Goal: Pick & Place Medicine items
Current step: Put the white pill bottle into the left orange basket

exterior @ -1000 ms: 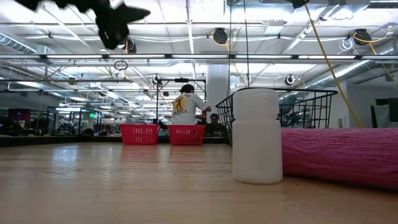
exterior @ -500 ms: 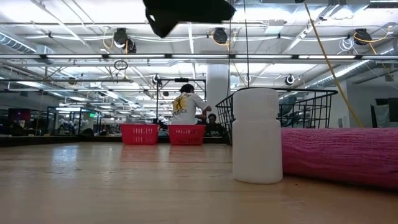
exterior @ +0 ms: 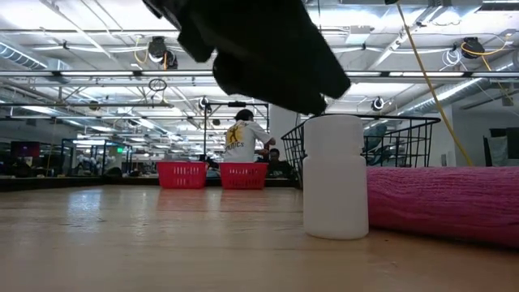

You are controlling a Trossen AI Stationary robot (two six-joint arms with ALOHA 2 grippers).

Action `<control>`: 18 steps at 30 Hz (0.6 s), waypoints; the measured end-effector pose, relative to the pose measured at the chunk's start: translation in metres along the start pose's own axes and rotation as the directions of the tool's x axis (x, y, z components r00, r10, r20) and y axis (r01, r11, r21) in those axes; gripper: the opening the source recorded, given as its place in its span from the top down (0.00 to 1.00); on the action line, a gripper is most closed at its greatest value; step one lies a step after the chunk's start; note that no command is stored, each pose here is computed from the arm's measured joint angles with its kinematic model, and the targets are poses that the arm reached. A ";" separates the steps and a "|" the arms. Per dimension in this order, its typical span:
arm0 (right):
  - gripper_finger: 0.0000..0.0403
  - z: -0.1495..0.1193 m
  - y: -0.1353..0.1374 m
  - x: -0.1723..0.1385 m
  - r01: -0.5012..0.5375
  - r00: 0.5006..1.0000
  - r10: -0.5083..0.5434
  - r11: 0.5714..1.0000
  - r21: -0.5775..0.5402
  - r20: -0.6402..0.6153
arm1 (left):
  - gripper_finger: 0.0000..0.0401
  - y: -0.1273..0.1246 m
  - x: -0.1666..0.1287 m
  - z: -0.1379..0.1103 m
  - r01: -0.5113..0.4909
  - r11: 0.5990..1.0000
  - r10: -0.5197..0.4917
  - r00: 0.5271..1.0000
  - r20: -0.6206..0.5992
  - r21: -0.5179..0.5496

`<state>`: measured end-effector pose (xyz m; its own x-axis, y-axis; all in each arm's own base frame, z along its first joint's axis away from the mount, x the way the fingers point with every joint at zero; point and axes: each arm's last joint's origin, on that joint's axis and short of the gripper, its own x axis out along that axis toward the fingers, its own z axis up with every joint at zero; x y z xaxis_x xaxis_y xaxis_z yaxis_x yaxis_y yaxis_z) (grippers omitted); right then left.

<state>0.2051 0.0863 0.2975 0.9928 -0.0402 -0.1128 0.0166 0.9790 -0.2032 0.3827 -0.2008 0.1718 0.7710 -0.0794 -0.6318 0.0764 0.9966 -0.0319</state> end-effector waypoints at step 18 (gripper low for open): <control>0.48 -0.001 0.000 0.000 -0.004 1.000 0.004 1.000 -0.003 -0.006 | 0.41 0.003 0.005 -0.003 0.030 0.999 -0.031 0.999 -0.029 -0.018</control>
<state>0.2050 0.0863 0.2967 0.9921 -0.0376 -0.1199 0.0122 0.9785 -0.2061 0.3847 -0.1985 0.1661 0.7495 -0.1094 -0.6529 0.0884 0.9940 -0.0650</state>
